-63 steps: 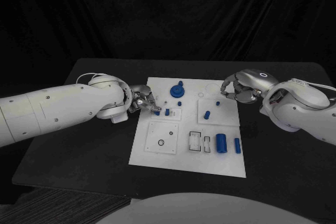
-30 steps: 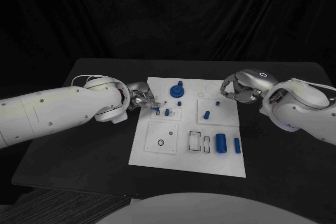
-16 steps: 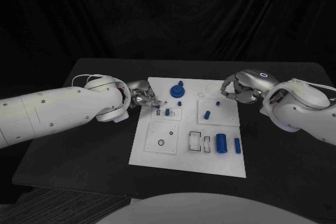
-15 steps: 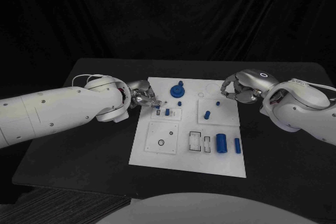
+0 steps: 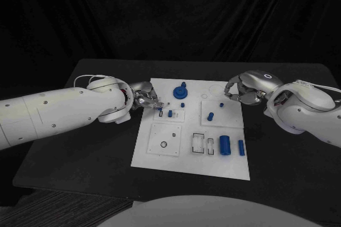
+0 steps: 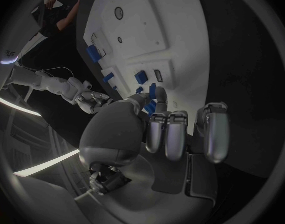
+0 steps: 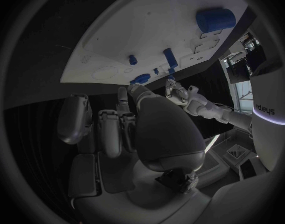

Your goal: Assemble the parts on the task board

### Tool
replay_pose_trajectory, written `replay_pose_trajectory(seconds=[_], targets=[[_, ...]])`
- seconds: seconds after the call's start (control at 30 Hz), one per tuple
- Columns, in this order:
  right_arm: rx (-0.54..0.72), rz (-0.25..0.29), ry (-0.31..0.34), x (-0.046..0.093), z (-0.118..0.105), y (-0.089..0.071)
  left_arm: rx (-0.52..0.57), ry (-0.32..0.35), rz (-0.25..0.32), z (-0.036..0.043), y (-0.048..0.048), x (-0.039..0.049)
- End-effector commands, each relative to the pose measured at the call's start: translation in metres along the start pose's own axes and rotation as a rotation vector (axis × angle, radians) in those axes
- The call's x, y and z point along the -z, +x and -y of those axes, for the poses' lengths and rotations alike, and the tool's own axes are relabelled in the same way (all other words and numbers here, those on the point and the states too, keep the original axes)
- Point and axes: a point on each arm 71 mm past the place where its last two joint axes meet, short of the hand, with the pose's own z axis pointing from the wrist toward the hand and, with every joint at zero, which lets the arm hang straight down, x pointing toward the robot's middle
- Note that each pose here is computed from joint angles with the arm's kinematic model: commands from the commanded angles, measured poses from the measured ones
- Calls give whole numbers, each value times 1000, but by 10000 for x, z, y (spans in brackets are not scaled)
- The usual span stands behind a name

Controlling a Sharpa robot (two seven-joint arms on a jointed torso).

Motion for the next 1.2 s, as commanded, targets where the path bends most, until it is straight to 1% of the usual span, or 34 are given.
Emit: replay_pose_trajectory(seconds=[0.03, 0.2, 0.5, 1.2], targets=[[-1, 14, 12, 4, 8, 0, -12, 8, -28, 17, 33, -7], [-1, 15, 12, 5, 8, -1, -12, 6, -30, 14, 43, -10], [-3, 21, 9, 7, -1, -5, -8, 3, -34, -14, 74, -10], [-3, 22, 9, 10, 0, -5, -1, 5, -31, -25, 115, -28]])
